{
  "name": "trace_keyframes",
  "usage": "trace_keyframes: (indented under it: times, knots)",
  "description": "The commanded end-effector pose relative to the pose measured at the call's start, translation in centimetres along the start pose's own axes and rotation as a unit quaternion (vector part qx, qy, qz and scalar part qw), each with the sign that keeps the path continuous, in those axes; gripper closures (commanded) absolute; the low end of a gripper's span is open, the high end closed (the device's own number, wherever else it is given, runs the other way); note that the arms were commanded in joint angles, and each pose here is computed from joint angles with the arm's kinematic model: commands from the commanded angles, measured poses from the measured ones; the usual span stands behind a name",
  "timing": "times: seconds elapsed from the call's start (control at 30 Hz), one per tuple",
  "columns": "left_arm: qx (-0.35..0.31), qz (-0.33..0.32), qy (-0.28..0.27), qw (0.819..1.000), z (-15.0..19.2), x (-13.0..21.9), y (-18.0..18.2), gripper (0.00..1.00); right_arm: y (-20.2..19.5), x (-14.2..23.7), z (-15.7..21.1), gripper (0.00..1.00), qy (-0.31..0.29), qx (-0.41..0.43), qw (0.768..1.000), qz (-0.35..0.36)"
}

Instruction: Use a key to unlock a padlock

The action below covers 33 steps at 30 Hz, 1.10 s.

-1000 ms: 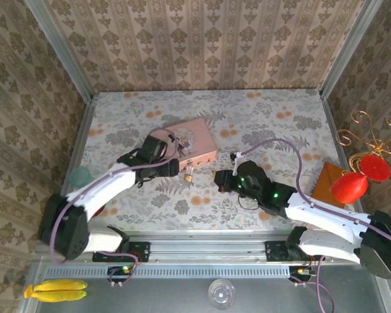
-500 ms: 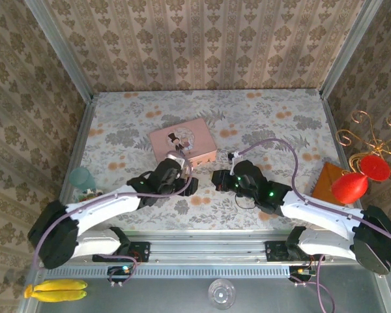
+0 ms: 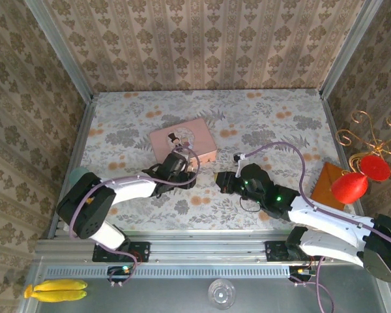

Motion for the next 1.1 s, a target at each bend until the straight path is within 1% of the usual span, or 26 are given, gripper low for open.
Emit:
trace_keyframes:
  times: [0.0, 0.23, 0.37, 0.53, 0.7, 0.9, 1.07]
  knots:
    - [-0.002, 0.023, -0.011, 1.000, -1.1, -0.3, -0.5, 0.44, -0.4, 0.2, -0.1, 1.00, -0.010, -0.010, 1.000, 0.011]
    - [-0.002, 0.043, -0.007, 0.999, -1.2, -0.4, -1.2, 0.54, -0.7, -0.1, 0.2, 1.00, -0.006, -0.011, 1.000, 0.015]
    - [-0.007, 0.045, -0.005, 0.999, -1.1, -0.3, -1.8, 0.56, -0.7, -0.1, 0.1, 1.00, -0.008, -0.013, 1.000, 0.016]
    - [0.006, 0.053, -0.016, 0.998, -1.1, -0.2, -1.7, 0.59, -0.8, -0.3, 0.2, 1.00, -0.007, -0.015, 1.000, 0.018]
    - [0.020, 0.044, -0.016, 0.999, -1.1, -0.5, -1.2, 0.59, -0.7, -0.3, 0.2, 1.00, -0.005, -0.017, 1.000, 0.015]
    - [0.035, 0.050, -0.007, 0.998, -0.9, -1.5, -1.0, 0.60, -0.8, -0.1, 0.2, 1.00, -0.008, -0.016, 1.000, 0.016]
    - [0.040, 0.055, 0.006, 0.998, -0.4, -2.2, -1.0, 0.67, -0.9, 0.1, 0.3, 1.00, -0.009, -0.017, 1.000, 0.017]
Point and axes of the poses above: each hand's point on the last joint's axis, 136 mm out from that joint toward the fingers, its own x axis back along the fingers, its own y axis along the line the jaws close on, z = x × y, the point moved 7 cm from there along x, back along the fingers, and after that the axes turned 2 degrees about -x, right-handed, at the moved point
